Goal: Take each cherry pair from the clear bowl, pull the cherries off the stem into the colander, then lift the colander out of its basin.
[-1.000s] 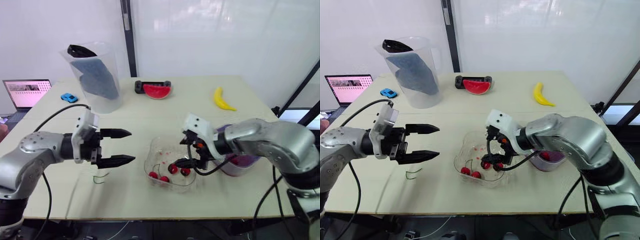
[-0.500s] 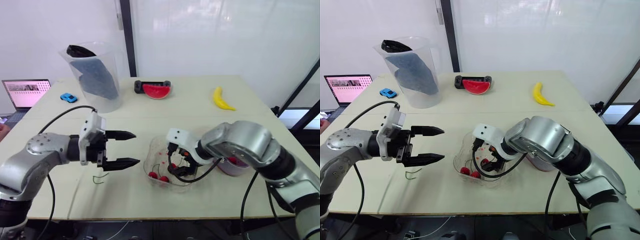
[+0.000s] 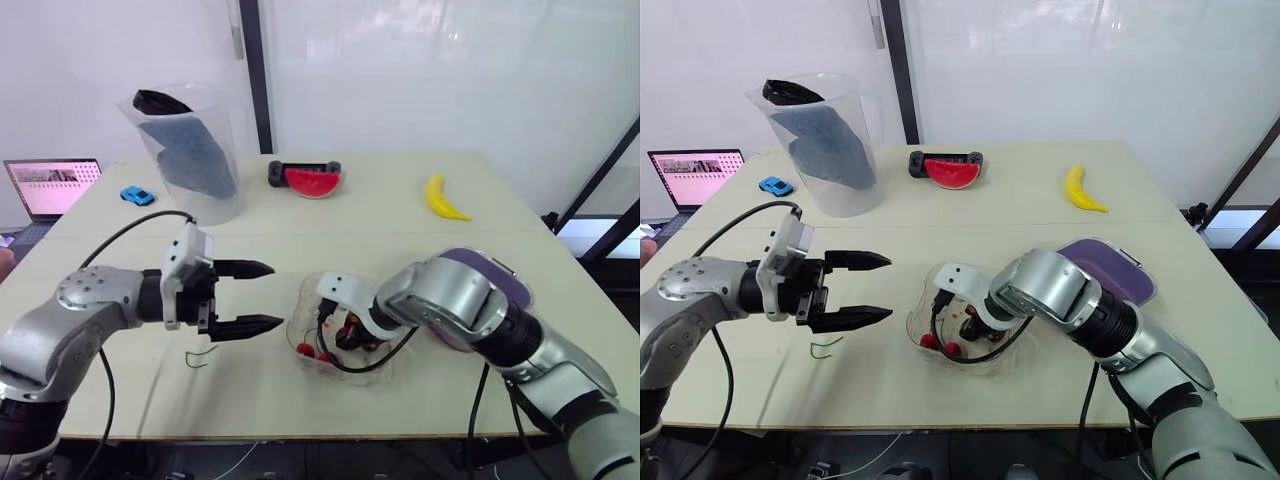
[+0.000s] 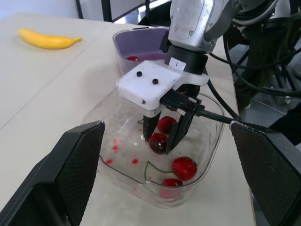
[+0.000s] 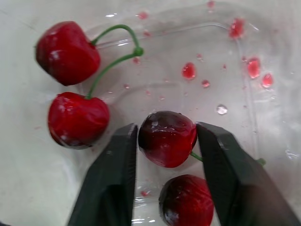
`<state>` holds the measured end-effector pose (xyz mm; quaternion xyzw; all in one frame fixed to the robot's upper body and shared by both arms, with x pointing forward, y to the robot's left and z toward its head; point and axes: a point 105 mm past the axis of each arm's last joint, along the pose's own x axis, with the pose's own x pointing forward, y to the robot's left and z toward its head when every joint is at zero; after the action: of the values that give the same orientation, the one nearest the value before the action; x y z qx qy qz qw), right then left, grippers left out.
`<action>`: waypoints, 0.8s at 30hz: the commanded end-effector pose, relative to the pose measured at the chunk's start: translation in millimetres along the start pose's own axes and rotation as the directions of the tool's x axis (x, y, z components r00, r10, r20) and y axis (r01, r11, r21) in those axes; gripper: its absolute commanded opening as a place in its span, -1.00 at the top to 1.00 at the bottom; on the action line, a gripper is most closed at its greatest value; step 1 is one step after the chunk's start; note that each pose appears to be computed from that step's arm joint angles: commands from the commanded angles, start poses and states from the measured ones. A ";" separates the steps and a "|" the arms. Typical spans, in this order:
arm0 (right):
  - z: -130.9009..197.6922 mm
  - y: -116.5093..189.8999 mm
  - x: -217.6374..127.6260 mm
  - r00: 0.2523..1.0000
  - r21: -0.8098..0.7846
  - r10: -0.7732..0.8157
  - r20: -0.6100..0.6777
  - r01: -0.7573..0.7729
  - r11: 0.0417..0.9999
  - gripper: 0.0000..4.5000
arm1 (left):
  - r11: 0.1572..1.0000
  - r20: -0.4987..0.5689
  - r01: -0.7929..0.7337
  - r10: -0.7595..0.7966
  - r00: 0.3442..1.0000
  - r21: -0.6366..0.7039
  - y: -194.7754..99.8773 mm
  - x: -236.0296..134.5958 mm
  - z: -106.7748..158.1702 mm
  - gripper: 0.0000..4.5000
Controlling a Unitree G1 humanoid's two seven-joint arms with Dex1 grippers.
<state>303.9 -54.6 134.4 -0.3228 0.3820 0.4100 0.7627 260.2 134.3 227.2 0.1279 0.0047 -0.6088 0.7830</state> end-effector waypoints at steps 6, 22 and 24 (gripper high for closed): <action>21.0 1.8 -9.4 0.996 -0.151 -0.014 0.085 0.027 0.988 0.02 | 0.999 0.024 -0.004 0.003 1.000 0.037 3.4 -2.4 6.9 -1.00; 32.4 3.8 -13.1 0.996 -0.378 0.006 0.090 0.029 0.925 0.02 | 0.999 0.026 -0.005 0.004 1.000 0.044 1.8 -2.3 4.1 -1.00; 32.6 1.3 -16.8 0.995 -0.346 -0.010 0.096 0.043 0.937 -0.23 | 0.999 0.028 -0.004 0.003 1.000 0.044 1.2 -0.6 4.7 -1.00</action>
<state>304.7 -36.4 146.6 -0.4389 0.2902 0.4835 0.6996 264.8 137.8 225.9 0.1241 -0.0056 -0.6044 0.7869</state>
